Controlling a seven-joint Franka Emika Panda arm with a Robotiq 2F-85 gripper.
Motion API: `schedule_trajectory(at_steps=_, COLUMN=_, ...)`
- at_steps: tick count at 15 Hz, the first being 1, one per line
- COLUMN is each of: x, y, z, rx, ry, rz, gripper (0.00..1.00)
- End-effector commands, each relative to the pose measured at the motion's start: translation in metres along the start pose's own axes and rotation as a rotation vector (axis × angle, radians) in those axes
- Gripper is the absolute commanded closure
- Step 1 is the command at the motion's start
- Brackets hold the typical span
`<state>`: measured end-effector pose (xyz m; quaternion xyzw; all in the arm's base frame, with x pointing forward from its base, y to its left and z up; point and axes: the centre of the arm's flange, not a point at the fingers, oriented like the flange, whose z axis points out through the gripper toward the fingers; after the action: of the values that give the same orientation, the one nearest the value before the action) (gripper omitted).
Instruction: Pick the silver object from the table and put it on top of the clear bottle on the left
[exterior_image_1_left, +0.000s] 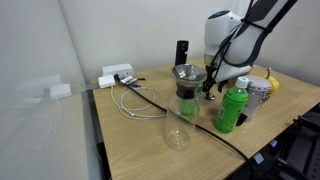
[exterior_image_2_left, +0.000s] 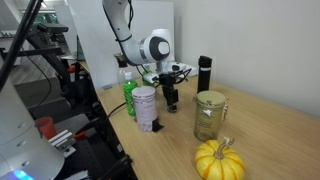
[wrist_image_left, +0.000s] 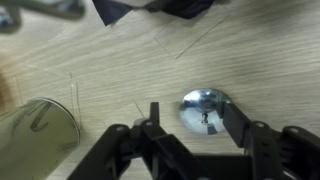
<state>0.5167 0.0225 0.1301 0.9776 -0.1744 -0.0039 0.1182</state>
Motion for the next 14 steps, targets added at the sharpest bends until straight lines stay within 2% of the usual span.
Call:
schedule_trajectory(at_steps=1, x=-0.0013, y=-0.0006, z=0.0028, rx=-0.004, ry=0.026, rz=0.008, gripper=0.62)
schedule_trajectory(at_steps=5, x=-0.0006, y=-0.0013, z=0.0023, rx=0.004, ry=0.027, rz=0.013, gripper=0.91)
schedule_trajectory(at_steps=7, x=-0.0009, y=-0.0017, z=0.0024, rx=0.007, ry=0.027, rz=0.013, gripper=1.0)
schedule_trajectory(at_steps=14, x=-0.0005, y=-0.0014, z=-0.003, rx=0.017, ry=0.033, rz=0.011, gripper=0.99)
